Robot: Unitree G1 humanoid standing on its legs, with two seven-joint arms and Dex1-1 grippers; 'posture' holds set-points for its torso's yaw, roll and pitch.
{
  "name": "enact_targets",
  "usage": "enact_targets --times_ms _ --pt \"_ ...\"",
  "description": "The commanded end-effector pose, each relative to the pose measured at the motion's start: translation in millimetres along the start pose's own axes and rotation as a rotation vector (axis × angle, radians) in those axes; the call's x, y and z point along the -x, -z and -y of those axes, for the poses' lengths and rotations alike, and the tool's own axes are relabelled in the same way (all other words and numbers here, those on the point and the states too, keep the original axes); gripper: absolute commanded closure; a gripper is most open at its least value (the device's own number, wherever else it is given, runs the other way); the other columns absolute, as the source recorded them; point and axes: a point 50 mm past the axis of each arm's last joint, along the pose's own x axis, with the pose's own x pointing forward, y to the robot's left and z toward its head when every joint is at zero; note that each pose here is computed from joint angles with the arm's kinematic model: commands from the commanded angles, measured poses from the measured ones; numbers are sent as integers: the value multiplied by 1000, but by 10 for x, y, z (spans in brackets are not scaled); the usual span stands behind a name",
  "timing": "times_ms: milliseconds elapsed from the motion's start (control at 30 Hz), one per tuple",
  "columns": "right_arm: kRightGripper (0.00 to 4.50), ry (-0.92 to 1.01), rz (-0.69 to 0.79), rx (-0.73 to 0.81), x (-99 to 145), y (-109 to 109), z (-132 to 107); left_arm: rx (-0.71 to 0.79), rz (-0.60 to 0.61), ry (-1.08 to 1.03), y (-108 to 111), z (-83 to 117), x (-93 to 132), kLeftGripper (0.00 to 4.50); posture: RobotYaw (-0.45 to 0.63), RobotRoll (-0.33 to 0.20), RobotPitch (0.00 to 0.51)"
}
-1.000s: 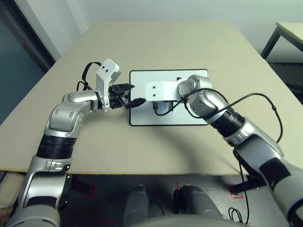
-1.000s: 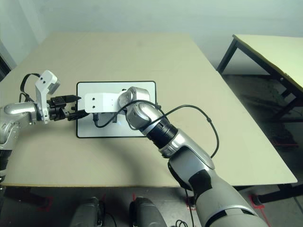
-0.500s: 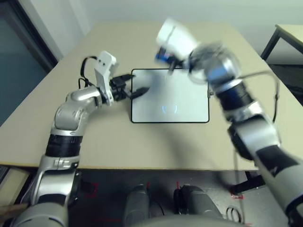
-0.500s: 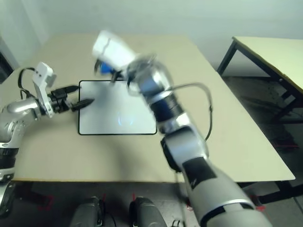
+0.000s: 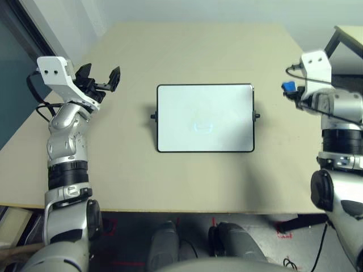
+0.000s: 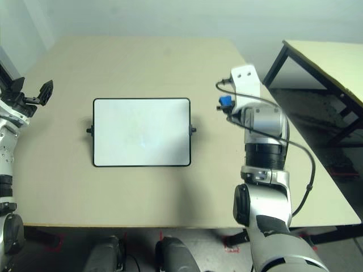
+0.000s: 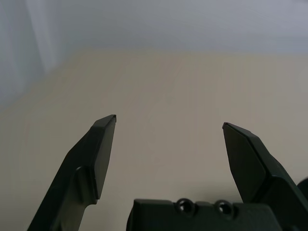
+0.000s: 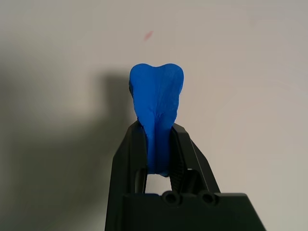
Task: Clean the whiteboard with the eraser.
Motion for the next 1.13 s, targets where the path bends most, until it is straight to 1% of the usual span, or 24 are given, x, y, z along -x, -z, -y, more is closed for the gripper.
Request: enact_targets --times_ms 33,167,267,333,367,467,567,633,667,733,767,833,967,1067,1133 --pt "3910 -26 -37 -16 -43 74 -101 18 -70 -2 225 12 36 0 -72 0 57" --pt "3910 -51 -66 -33 -83 130 -160 40 -95 13 309 69 32 0 -68 0 67" --pt "3910 -62 -76 -31 -109 155 -167 38 -97 19 312 82 19 0 -64 0 70" --pt "3157 -57 -54 -38 -120 152 -127 32 -98 23 295 66 8 0 -61 0 74" --pt "2948 -61 -14 -25 -115 124 -96 27 -96 24 269 43 -1 0 -63 0 76" --pt "1878 -88 91 10 -84 16 -30 15 -83 26 208 19 -34 0 -71 0 81" --pt "899 -86 306 -8 -30 -191 84 5 -39 9 140 13 -64 0 -74 0 80" --pt "243 -35 445 -25 -4 -279 240 -4 3 -17 95 9 -75 0 -75 0 81" --pt "38 -5 505 -41 -2 -303 318 -12 21 -28 76 8 -81 0 -78 0 82" --pt "38 58 594 -41 -22 -284 461 -29 49 -52 53 -2 -81 0 -78 0 80" --pt "38 80 616 -44 -40 -260 508 -34 57 -64 49 -9 -80 0 -77 0 79" --pt "38 125 637 -79 -103 -131 614 -31 67 -114 67 -65 -58 0 -71 0 72" --pt "38 171 607 -83 -229 171 730 -22 36 -135 189 -89 -17 0 -57 0 50" --pt "38 205 592 -112 -270 298 782 -16 24 -141 243 -87 2 0 -50 0 37" --pt "38 228 572 -158 -295 397 816 -4 15 -150 283 -85 20 0 -48 0 32"
